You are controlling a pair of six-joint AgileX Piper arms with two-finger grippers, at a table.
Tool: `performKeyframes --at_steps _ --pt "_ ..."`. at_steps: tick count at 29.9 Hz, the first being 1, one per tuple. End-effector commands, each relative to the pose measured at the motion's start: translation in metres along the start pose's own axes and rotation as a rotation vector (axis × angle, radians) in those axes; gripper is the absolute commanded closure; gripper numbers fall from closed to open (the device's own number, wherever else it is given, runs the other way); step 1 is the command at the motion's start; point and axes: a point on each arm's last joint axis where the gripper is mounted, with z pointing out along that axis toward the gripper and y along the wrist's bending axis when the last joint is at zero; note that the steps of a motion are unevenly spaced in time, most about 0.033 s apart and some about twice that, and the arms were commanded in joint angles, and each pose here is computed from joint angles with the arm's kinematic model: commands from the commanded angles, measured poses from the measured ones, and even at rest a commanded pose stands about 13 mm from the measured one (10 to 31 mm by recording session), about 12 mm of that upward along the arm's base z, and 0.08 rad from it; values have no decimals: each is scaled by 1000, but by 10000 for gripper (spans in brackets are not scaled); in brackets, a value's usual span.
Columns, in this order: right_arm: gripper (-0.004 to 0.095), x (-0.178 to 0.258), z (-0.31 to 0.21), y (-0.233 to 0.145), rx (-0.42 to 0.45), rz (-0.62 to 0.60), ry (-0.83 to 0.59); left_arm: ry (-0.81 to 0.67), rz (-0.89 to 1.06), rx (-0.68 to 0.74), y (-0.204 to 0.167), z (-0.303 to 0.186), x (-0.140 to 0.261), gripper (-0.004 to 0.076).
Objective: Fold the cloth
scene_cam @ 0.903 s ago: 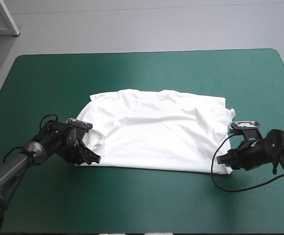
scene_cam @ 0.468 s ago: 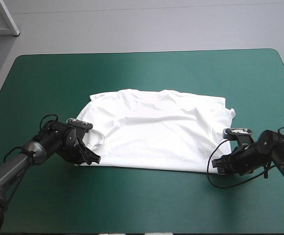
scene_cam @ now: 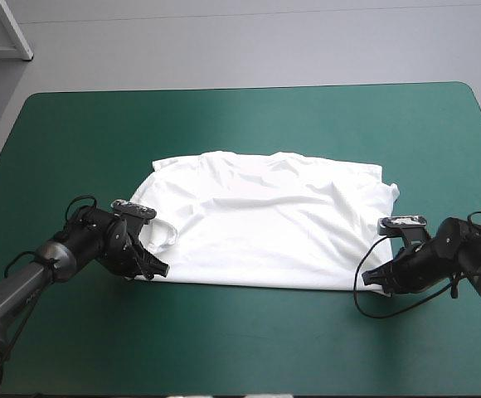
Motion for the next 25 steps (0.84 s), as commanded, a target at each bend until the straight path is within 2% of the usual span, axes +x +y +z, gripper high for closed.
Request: performKeyframes --at_steps 1,6,12,17,20,25 --pt "907 1 -20 6 -2 -7 -101 -77 41 -55 7 -14 0 703" --pt "908 13 -52 16 8 -25 -220 -148 27 -58 9 -41 8 703" --pt "907 36 -80 28 0 -35 -290 -221 4 -63 12 -77 29 703" --pt "907 45 -103 36 -1 -37 -377 -318 5 22 6 -106 39 703" --pt "907 41 -124 40 10 -55 -462 -388 6 35 5 -119 34 703" --pt "908 23 -160 44 47 -81 -634 -594 9 14 8 -144 10 703"
